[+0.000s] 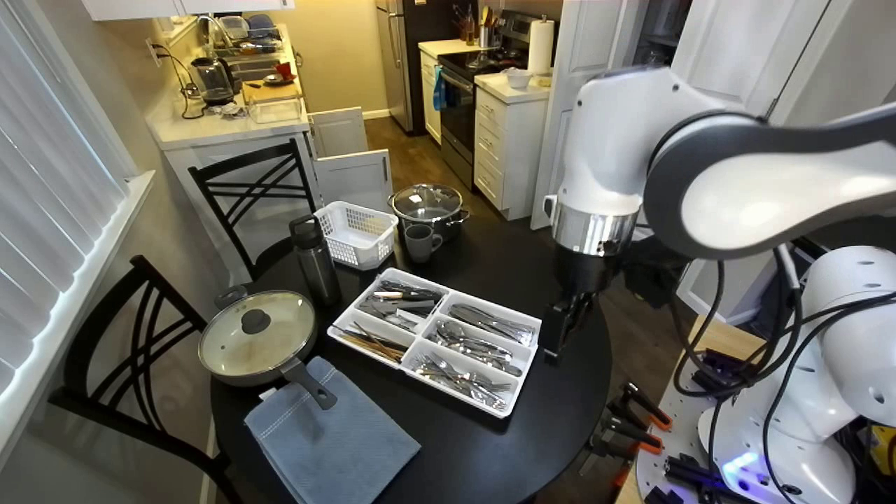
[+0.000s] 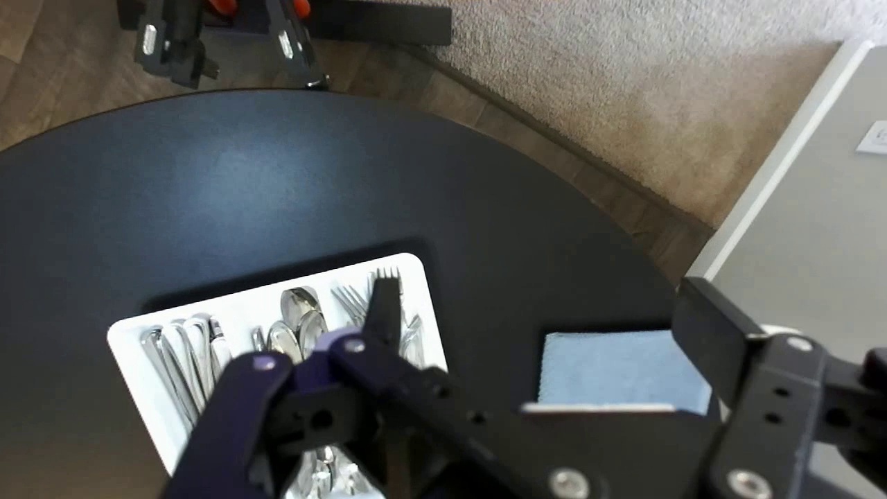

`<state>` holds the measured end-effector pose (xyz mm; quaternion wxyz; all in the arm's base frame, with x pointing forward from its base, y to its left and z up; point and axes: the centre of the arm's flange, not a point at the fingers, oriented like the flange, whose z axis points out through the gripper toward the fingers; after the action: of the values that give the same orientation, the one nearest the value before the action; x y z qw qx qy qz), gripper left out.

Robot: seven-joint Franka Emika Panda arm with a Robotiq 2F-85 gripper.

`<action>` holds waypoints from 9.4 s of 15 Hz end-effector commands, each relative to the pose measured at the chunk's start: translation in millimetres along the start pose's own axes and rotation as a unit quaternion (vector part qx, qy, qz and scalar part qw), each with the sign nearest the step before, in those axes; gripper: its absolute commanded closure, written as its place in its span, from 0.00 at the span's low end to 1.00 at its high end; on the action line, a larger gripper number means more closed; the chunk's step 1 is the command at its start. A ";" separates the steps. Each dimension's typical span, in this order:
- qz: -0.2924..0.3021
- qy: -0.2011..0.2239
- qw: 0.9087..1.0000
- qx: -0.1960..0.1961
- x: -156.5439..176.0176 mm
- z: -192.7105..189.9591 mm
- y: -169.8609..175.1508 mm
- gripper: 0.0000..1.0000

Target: Remove one fork, spoon and knife from the rack

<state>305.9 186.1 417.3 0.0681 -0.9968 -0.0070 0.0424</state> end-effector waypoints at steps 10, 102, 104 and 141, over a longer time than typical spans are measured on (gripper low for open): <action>0.038 0.054 0.998 -0.021 115.7 163.7 85.6 0.00; -0.021 -0.039 0.997 -0.060 216.3 291.2 40.8 0.55; -0.021 -0.039 0.997 -0.061 216.9 291.6 40.8 0.42; -0.018 0.014 0.997 -0.068 236.4 200.0 63.9 0.98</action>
<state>532.7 179.0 173.0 0.0278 -0.9993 -0.0183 0.0177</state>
